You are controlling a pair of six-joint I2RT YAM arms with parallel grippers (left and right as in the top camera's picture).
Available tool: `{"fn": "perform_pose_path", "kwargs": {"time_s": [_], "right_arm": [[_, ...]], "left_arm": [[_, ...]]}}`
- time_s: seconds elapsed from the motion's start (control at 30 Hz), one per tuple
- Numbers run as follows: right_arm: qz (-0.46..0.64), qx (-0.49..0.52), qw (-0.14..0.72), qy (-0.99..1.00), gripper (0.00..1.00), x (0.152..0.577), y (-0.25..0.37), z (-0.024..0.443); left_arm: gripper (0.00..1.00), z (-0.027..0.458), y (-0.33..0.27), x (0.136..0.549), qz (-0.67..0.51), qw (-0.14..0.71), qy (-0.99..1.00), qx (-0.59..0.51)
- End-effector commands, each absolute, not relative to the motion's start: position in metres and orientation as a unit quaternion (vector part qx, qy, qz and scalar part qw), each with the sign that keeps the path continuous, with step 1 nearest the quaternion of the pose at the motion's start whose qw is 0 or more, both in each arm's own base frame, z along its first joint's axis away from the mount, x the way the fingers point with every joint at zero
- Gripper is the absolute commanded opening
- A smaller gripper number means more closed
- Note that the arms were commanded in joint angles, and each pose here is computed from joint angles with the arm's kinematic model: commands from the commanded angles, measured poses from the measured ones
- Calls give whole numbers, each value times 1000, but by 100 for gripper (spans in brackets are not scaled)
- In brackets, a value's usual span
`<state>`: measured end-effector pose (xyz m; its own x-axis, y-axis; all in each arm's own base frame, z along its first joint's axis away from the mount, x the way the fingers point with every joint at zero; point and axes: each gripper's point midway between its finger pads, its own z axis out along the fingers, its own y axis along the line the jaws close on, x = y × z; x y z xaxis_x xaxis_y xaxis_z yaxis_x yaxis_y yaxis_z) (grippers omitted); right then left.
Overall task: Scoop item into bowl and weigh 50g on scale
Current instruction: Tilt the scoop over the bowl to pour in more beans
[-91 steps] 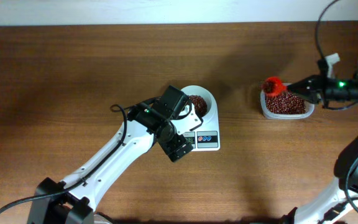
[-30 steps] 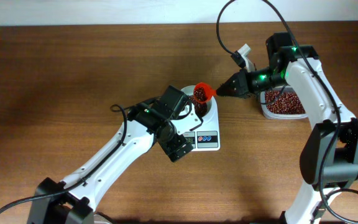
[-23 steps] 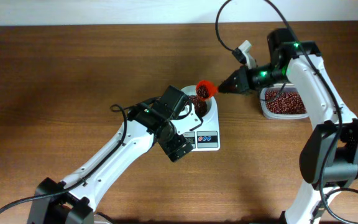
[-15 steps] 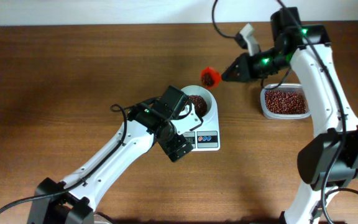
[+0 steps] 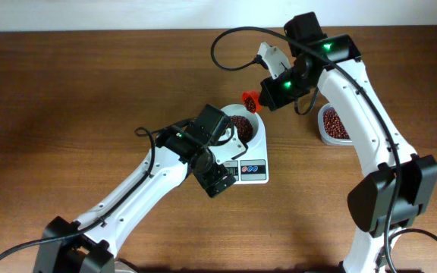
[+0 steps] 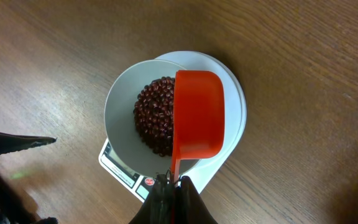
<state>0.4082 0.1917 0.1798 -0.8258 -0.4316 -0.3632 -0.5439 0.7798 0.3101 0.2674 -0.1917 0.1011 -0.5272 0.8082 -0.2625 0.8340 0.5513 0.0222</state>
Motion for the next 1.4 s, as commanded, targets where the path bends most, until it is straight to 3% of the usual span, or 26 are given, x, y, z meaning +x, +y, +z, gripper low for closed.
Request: {"fn": "perform_pose_path", "kwargs": {"time_s": [0.0, 0.7, 0.87, 1.37], "right_arm": [[202, -270, 147, 930, 4, 410, 194, 186], [216, -255, 132, 933, 4, 401, 209, 186], [98, -253, 148, 951, 4, 411, 194, 175], [150, -262, 132, 944, 4, 398, 211, 178]], "left_arm": [[99, 101, -191, 266, -51, 123, 869, 477], [99, 101, -191, 266, -51, 123, 869, 477], [99, 101, -191, 266, -51, 123, 869, 477], [99, 101, -191, 266, -51, 123, 869, 477]]}}
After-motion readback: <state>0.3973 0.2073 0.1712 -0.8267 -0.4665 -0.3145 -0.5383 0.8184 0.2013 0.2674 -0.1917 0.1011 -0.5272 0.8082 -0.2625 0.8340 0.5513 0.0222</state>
